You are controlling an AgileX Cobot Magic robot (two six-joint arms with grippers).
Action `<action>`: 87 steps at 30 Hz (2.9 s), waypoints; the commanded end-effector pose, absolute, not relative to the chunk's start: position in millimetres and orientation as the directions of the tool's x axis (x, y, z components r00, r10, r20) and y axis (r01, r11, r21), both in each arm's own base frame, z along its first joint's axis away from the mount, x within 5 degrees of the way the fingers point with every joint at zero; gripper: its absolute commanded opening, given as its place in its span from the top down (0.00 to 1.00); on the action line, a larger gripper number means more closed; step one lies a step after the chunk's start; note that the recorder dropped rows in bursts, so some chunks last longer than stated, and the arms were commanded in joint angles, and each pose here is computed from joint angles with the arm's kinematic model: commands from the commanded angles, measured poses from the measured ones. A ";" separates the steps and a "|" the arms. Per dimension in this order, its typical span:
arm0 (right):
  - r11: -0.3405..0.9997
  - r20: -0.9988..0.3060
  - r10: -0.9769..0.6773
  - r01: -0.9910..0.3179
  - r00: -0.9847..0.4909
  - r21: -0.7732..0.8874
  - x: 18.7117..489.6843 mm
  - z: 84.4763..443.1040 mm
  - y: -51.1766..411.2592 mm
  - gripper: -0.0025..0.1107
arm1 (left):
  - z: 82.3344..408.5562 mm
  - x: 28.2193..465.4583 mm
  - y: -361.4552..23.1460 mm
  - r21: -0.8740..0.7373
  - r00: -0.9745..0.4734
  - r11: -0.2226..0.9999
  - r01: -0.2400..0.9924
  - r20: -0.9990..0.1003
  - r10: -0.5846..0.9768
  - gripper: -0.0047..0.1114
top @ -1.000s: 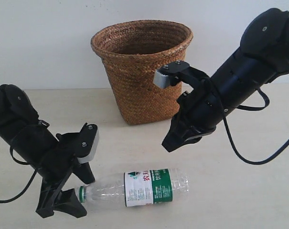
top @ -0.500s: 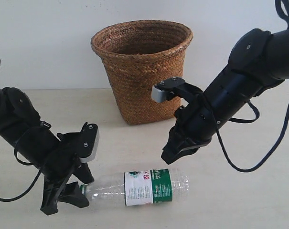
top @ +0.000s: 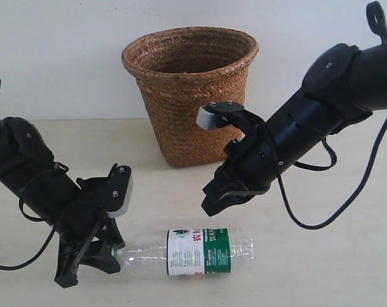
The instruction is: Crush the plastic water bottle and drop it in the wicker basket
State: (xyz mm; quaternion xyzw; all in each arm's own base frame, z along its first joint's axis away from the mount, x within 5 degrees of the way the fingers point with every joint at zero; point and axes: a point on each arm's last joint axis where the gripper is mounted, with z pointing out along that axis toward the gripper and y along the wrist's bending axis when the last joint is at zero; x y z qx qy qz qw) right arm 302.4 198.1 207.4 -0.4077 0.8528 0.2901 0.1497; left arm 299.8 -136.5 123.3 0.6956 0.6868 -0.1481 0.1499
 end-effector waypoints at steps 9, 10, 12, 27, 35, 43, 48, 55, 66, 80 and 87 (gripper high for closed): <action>0.547 -0.461 -0.582 -0.742 -0.670 0.388 292.1 191.1 234.5 0.98 | 122.6 298.1 -138.1 -0.021 -0.049 0.044 0.999 -0.416 0.908 0.92; 0.551 -0.453 -0.581 -0.737 -0.676 0.392 292.2 188.0 235.6 0.98 | 122.6 298.1 -138.1 -0.021 -0.049 0.044 0.999 -0.416 0.908 0.92; 0.549 -0.445 -0.584 -0.734 -0.679 0.399 293.4 184.2 241.5 0.98 | 122.6 298.1 -138.1 -0.021 -0.049 0.044 0.999 -0.416 0.908 0.92; 0.566 -0.366 -0.573 -0.677 -0.733 0.471 309.1 163.9 270.2 0.98 | 122.7 298.8 -138.5 -0.019 -0.058 0.055 0.998 -0.420 0.906 0.92; 0.598 -0.313 -0.579 -0.653 -0.753 0.464 313.4 132.8 270.8 0.98 | 122.7 298.6 -138.5 -0.021 -0.058 0.054 0.998 -0.420 0.906 0.92; 0.648 -0.220 -0.604 -0.633 -0.766 0.424 316.2 105.2 263.7 0.98 | 122.7 298.6 -138.5 -0.023 -0.062 0.058 0.998 -0.420 0.905 0.92; 0.683 -0.147 -0.624 -0.627 -0.767 0.375 324.3 94.4 253.7 0.98 | 122.7 298.6 -138.5 -0.024 -0.066 0.061 0.998 -0.420 0.905 0.92; 0.660 -0.140 -0.660 -0.658 -0.738 0.361 324.3 94.2 252.1 0.98 | 122.7 299.1 -138.4 -0.019 -0.066 0.064 0.998 -0.419 0.906 0.92; 0.586 -0.244 -0.661 -0.691 -0.710 0.424 319.2 164.1 259.5 0.98 | 122.6 300.1 -138.2 -0.008 -0.066 0.069 0.998 -0.418 0.906 0.92; 0.533 -0.275 -0.714 -0.754 -0.644 0.383 314.7 165.6 265.0 0.98 | 122.6 300.6 -138.2 -0.004 -0.066 0.071 0.997 -0.417 0.906 0.92; 0.585 -0.149 -0.736 -0.731 -0.660 0.351 319.8 117.4 261.0 0.98 | 122.6 300.6 -138.2 -0.004 -0.066 0.071 0.997 -0.417 0.906 0.92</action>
